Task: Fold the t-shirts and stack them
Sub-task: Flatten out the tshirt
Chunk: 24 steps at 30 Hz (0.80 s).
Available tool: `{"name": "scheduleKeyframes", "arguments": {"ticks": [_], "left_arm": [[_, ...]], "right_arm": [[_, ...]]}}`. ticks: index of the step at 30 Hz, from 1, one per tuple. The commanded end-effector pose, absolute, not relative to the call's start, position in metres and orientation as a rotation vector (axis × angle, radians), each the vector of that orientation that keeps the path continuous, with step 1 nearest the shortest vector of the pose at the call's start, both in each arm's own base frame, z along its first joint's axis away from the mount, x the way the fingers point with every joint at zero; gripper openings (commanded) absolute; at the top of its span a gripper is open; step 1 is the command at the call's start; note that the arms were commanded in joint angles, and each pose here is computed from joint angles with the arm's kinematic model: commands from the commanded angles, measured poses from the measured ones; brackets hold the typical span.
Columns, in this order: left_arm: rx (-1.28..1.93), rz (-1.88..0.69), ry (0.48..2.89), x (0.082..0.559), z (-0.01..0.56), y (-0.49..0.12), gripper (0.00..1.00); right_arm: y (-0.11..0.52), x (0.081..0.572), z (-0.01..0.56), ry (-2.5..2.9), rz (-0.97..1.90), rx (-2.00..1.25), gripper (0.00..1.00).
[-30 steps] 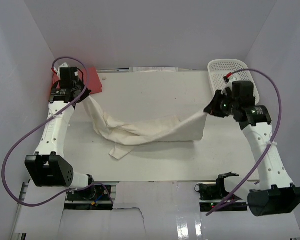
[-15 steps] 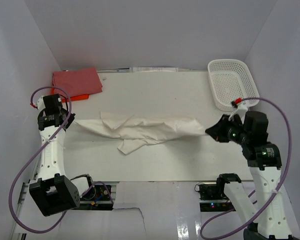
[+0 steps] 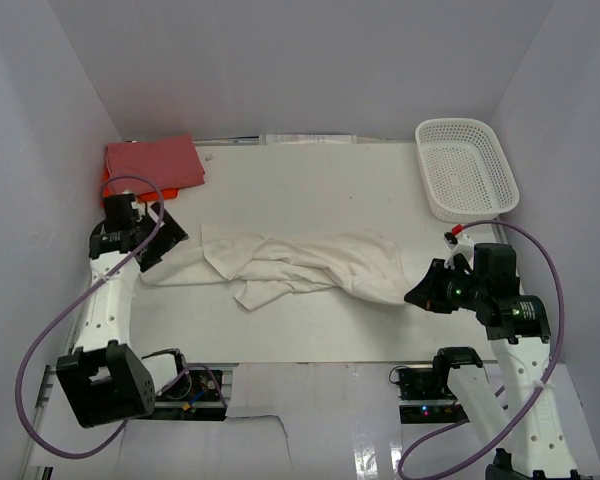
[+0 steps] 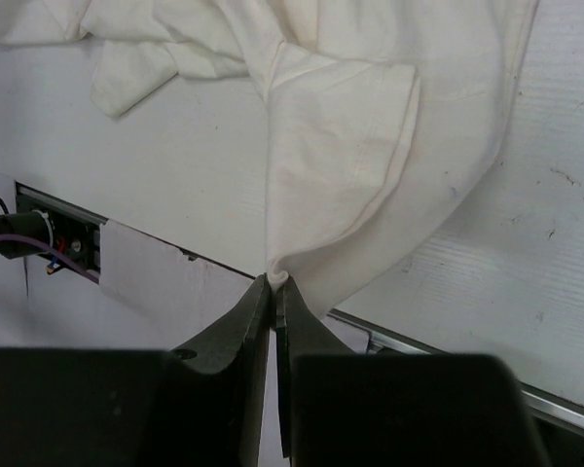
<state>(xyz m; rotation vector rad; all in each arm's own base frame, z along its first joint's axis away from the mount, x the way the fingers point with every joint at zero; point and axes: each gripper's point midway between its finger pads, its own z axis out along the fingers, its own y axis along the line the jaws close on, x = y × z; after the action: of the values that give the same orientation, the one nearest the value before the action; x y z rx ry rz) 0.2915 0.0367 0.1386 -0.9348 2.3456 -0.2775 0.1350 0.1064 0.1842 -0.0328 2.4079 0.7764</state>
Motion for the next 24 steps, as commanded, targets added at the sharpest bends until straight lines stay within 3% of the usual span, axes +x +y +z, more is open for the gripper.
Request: {"name": "scheduleKeyframes", "arguments": {"ticks": [1,10,17,24], "left_arm": [[-0.552,-0.230,2.274,0.295,0.187,-0.002,0.95],[-0.285,-0.164,2.529,0.279,0.138,-0.057,0.91],[-0.315,-0.117,2.709,0.274,0.092,-0.067,0.83],[-0.350,-0.161,2.740,0.279,0.074,-0.080,0.82]], "right_arm": [[0.112,0.148,0.198,2.344,0.798,-0.098,0.08],[0.113,0.158,0.197,2.336,0.804,-0.097,0.08],[0.114,0.158,0.197,2.331,0.812,-0.093,0.08],[0.114,0.157,0.196,2.326,0.814,-0.098,0.08]]}}
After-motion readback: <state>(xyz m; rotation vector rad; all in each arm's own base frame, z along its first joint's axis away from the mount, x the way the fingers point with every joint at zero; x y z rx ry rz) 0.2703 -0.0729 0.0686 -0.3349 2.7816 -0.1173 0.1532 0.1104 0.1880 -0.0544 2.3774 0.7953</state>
